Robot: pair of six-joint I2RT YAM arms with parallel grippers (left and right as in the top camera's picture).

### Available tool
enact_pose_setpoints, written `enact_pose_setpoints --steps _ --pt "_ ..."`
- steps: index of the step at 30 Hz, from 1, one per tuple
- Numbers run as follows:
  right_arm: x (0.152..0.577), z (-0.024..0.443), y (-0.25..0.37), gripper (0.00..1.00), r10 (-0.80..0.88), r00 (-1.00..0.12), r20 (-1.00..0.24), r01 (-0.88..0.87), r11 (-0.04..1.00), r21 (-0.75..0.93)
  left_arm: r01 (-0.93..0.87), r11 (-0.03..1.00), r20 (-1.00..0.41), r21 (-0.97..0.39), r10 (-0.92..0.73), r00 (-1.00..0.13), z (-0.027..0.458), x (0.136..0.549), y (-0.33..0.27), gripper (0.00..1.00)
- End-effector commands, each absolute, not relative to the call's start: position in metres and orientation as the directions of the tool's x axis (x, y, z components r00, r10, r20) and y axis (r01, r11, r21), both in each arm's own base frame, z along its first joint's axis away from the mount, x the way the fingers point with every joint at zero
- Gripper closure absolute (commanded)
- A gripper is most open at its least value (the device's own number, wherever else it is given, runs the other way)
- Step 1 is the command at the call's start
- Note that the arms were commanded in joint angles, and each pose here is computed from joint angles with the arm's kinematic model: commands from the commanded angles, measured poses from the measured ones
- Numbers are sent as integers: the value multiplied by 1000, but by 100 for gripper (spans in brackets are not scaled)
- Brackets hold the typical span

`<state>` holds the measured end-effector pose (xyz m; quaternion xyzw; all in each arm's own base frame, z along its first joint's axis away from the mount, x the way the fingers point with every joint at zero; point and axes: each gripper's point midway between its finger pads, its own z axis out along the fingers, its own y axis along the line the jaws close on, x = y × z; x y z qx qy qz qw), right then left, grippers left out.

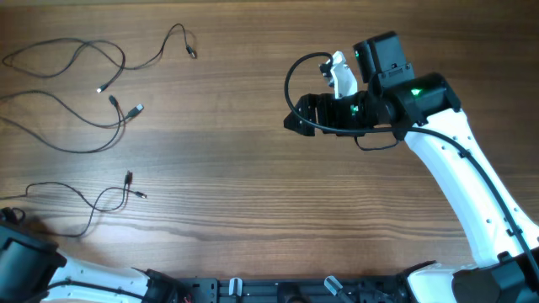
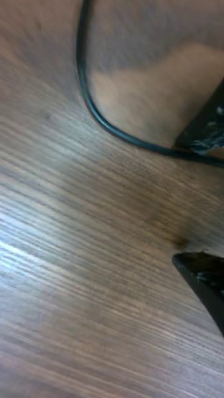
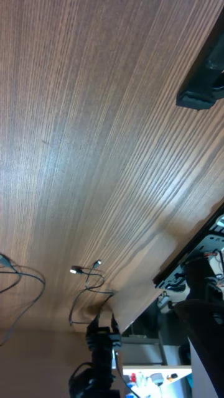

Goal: Untangle cables

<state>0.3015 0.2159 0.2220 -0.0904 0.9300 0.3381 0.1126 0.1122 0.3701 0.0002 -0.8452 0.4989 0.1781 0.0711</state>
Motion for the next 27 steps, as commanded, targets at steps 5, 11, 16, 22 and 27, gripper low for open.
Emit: enact_pose_setpoints --steps 5,11,16,22,27 --pt "303 218 217 0 -107 -954 -278 -259 761 595 -871 -485 -329 78 -837 437 -25 113 365 56" --pt "303 217 217 0 -106 -956 -275 -256 762 595 -879 -475 -282 37 -849 447 -34 124 363 75" --pt "303 217 217 0 -106 -956 -274 -255 763 595 -879 -475 -283 34 -848 447 -34 125 364 96" --pt "302 217 217 0 -106 -956 -273 -255 762 595 -902 -424 -213 -79 -877 431 -36 151 366 96" --pt "302 217 216 0 -107 -957 -270 -253 764 594 -922 -349 -188 -166 -907 377 -34 173 370 96"
